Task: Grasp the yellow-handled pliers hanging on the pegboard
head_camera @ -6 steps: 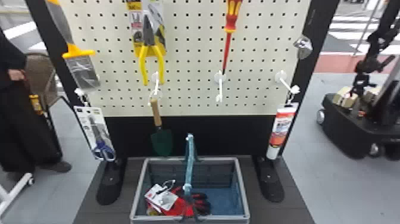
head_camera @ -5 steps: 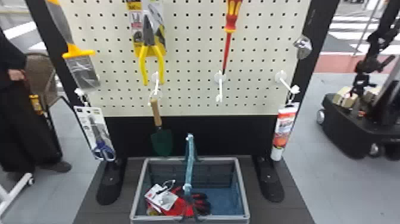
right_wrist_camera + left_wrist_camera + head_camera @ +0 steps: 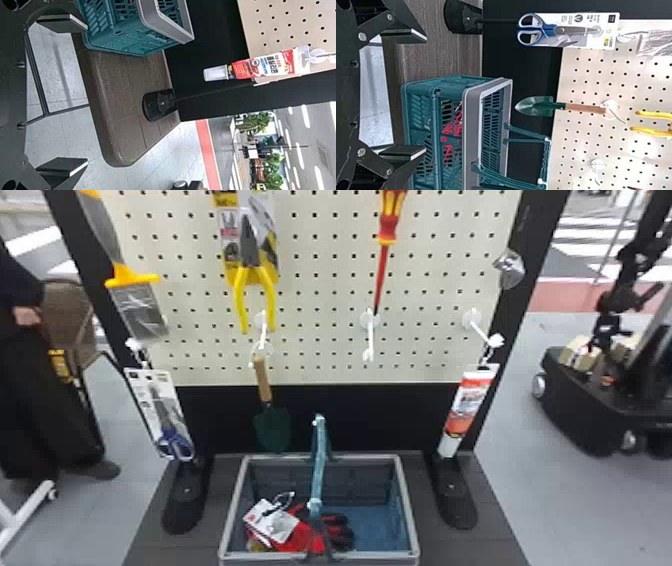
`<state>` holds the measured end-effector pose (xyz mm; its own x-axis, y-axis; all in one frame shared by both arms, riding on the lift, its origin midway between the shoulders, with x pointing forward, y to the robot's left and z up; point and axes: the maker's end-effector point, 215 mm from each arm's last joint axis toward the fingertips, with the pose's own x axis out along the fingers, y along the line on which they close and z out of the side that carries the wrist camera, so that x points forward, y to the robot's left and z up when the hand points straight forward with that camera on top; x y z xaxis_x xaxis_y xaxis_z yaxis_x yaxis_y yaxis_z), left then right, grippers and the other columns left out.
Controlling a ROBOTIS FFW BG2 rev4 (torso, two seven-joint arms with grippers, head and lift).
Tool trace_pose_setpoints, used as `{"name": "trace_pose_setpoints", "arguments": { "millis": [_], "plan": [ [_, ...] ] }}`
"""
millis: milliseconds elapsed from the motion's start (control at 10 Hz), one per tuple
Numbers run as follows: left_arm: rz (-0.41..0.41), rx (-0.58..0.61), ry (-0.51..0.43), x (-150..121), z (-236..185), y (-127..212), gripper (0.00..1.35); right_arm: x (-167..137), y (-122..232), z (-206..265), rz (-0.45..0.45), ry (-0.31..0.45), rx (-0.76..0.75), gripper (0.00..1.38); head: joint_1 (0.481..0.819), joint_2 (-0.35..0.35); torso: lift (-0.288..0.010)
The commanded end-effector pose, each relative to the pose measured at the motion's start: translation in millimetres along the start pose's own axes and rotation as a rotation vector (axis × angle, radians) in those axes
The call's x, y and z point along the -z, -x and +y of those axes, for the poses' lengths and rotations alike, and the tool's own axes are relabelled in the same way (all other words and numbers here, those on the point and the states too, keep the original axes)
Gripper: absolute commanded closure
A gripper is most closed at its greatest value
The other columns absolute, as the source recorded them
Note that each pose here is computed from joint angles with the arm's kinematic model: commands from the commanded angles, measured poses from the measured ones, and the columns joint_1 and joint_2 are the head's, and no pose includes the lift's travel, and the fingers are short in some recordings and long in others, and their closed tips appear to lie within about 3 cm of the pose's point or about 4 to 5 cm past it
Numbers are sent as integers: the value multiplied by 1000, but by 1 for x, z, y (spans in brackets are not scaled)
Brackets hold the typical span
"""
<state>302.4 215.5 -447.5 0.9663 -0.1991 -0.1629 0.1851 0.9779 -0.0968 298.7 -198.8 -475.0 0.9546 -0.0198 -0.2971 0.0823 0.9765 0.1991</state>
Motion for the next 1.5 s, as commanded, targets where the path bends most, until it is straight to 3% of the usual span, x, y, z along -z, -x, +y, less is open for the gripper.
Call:
{"name": "trace_pose_setpoints", "arguments": {
  "millis": [0, 500, 700, 1100, 1400],
  "plan": [
    [-1, 2, 8, -1, -2, -3, 308, 1, 1, -1, 3, -4, 2, 114, 549, 0, -100],
    [-94, 66, -24, -124, 1, -58, 308, 0, 1, -1, 3, -6, 1, 116, 549, 0, -100],
    [-130, 169, -93, -178, -8, -88, 308, 0, 0, -1, 3, -6, 0, 116, 549, 0, -100],
    [-234, 229, -232, -301, 8, -119, 308, 1, -2, 1, 7, -2, -3, 116, 549, 0, -100],
    [-286, 342, -271, -368, 2, -146, 308, -3, -9, 3, 1, 7, -8, 116, 549, 0, -100]
  ]
}}
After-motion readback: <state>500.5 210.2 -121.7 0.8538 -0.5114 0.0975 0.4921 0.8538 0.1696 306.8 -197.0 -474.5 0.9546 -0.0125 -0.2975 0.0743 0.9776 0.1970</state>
